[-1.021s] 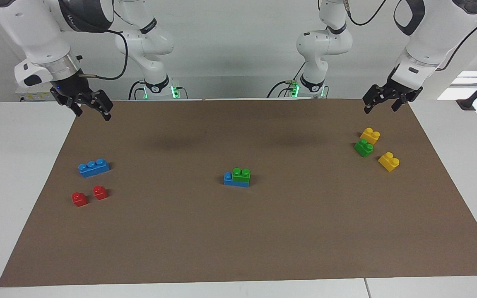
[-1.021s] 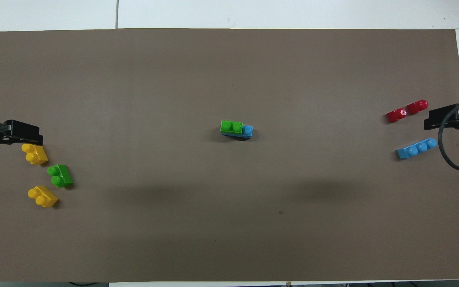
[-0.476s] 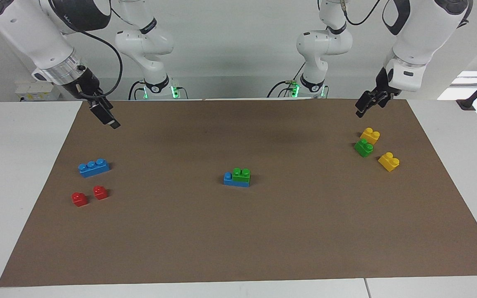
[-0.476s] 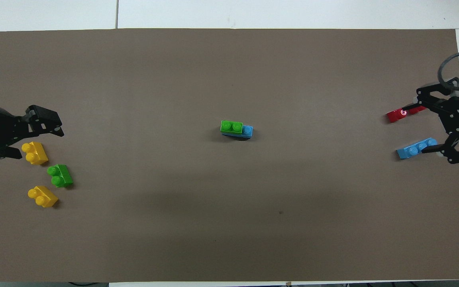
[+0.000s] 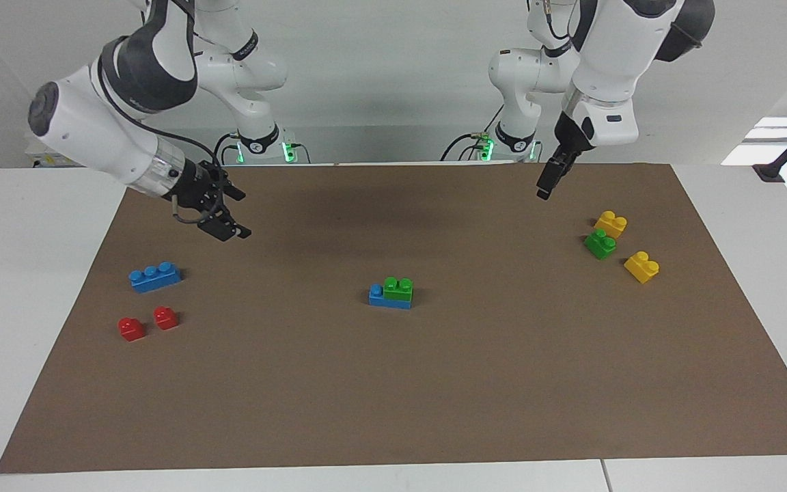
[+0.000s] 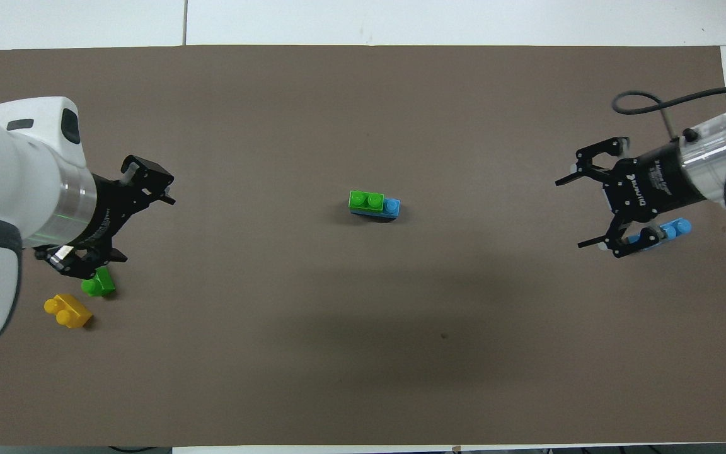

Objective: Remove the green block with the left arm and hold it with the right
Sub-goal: 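Move the left gripper and the right gripper toward the green-blue block stack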

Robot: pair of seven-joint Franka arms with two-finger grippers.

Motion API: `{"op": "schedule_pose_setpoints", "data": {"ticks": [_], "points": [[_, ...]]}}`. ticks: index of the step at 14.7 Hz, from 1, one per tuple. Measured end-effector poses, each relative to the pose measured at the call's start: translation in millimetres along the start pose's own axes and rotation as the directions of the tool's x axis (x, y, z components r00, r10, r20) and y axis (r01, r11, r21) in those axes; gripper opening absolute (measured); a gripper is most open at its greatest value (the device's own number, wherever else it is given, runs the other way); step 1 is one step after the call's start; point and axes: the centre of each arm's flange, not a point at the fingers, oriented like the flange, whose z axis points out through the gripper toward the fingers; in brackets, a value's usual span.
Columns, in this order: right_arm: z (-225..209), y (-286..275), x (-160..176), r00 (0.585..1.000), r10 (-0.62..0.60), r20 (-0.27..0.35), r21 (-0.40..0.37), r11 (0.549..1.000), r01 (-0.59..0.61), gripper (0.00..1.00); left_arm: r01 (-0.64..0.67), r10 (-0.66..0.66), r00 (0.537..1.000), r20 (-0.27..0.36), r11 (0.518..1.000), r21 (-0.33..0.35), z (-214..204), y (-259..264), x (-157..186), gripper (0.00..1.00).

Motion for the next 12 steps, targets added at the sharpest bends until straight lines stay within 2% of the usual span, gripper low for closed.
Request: {"op": "schedule_pose_setpoints", "data": {"ticks": [3, 7, 12], "points": [[44.9, -28.4, -9.8, 0.996, 0.052, 0.069, 0.034, 0.998, -0.055, 1.00, 0.167, -0.167, 0.986, -0.004, 0.984, -0.060, 10.6, 19.7, -43.2, 1.00], [97.1, -48.7, -28.8, 0.992, 0.097, 0.082, 0.106, 0.989, -0.106, 1.00, 0.307, -0.307, 0.952, 0.022, 0.946, -0.104, 28.5, 37.6, -98.9, 1.00], [151.1, -57.6, -31.4, 0.991, 0.117, 0.065, 0.130, 0.984, -0.124, 1.00, 0.412, -0.411, 0.911, 0.025, 0.910, -0.056, 79.5, 63.9, -152.1, 1.00]]}}
